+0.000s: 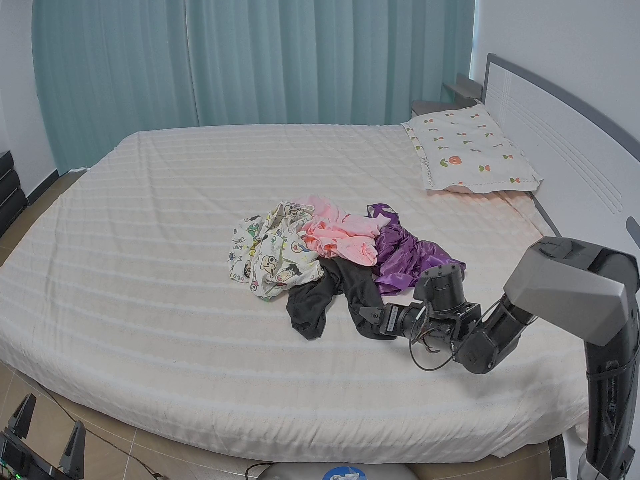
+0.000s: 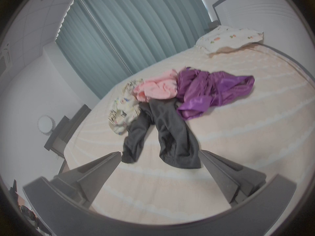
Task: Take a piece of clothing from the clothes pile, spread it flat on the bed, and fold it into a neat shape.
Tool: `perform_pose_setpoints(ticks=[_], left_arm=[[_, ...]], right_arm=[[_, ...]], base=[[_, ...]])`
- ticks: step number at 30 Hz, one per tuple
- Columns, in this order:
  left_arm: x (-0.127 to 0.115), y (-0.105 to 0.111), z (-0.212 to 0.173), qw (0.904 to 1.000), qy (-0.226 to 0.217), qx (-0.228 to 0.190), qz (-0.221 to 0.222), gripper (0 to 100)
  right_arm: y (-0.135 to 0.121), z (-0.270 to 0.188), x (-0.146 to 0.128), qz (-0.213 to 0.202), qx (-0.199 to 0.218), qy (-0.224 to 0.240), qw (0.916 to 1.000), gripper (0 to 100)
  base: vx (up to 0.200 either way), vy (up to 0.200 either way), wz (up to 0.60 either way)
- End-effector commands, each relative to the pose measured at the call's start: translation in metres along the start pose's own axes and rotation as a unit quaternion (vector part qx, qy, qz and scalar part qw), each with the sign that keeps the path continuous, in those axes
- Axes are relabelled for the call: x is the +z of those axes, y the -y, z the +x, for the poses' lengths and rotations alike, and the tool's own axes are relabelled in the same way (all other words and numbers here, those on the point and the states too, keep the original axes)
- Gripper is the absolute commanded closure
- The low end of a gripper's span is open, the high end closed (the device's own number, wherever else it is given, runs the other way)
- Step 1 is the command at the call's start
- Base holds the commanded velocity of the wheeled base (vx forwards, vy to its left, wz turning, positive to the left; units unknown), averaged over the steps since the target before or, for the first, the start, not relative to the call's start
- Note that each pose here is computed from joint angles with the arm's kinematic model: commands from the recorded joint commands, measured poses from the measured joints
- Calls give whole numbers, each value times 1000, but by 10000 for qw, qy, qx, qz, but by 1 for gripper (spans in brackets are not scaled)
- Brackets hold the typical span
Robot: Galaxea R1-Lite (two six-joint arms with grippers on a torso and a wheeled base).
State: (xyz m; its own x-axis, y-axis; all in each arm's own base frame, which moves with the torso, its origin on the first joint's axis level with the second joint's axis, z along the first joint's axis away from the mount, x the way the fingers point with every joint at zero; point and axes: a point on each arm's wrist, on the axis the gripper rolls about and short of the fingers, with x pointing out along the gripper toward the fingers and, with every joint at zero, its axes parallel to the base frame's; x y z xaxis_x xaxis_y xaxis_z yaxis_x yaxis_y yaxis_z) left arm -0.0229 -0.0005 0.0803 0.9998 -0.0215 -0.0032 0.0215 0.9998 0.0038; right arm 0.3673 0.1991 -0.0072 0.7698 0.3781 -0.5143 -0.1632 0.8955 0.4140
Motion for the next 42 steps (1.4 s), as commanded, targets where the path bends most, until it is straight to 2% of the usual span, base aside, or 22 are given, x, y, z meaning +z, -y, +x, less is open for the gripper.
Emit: perform_pose_setpoints(ticks=[1, 13, 21, 22, 32, 34, 35, 38, 42], left_arm=[[-5, 0, 0, 10000, -7, 0, 11, 0], [-5, 0, 0, 10000, -7, 0, 19, 0], [-5, 0, 0, 10000, -7, -8, 34, 0], [-5, 0, 0, 10000, -7, 0, 34, 0], [-5, 0, 0, 10000, -7, 0, 34, 0], [-5, 0, 0, 10000, -7, 0, 27, 0], [-5, 0, 0, 10000, -7, -8, 27, 0], [-5, 0, 0, 10000, -15, -46, -4, 0], [-5, 0, 0, 10000, -22, -77, 42, 0]], right_arm=[[4, 33, -15, -25, -136, -138, 9998, 0], [11, 68, -15, -46, -624, 53, 9980, 0], [7, 76, -15, -78, -595, 99, 9981, 0], [6, 77, -14, -77, -591, 106, 9982, 100], [9, 75, -15, 3, -658, -10, 9978, 100], [7, 70, -14, 237, -642, 5, 9977, 100], [2, 61, -8, 526, -593, 75, 9968, 100], [-4, 30, 5, 1012, -476, 50, 9937, 100], [-4, -9, 1, 1241, -412, -188, 9912, 100]], base=[[0, 0, 0], [0, 0, 0], [0, 0, 0], [0, 0, 0], [0, 0, 0], [0, 0, 0], [0, 0, 0], [0, 0, 0], [0, 0, 0]])
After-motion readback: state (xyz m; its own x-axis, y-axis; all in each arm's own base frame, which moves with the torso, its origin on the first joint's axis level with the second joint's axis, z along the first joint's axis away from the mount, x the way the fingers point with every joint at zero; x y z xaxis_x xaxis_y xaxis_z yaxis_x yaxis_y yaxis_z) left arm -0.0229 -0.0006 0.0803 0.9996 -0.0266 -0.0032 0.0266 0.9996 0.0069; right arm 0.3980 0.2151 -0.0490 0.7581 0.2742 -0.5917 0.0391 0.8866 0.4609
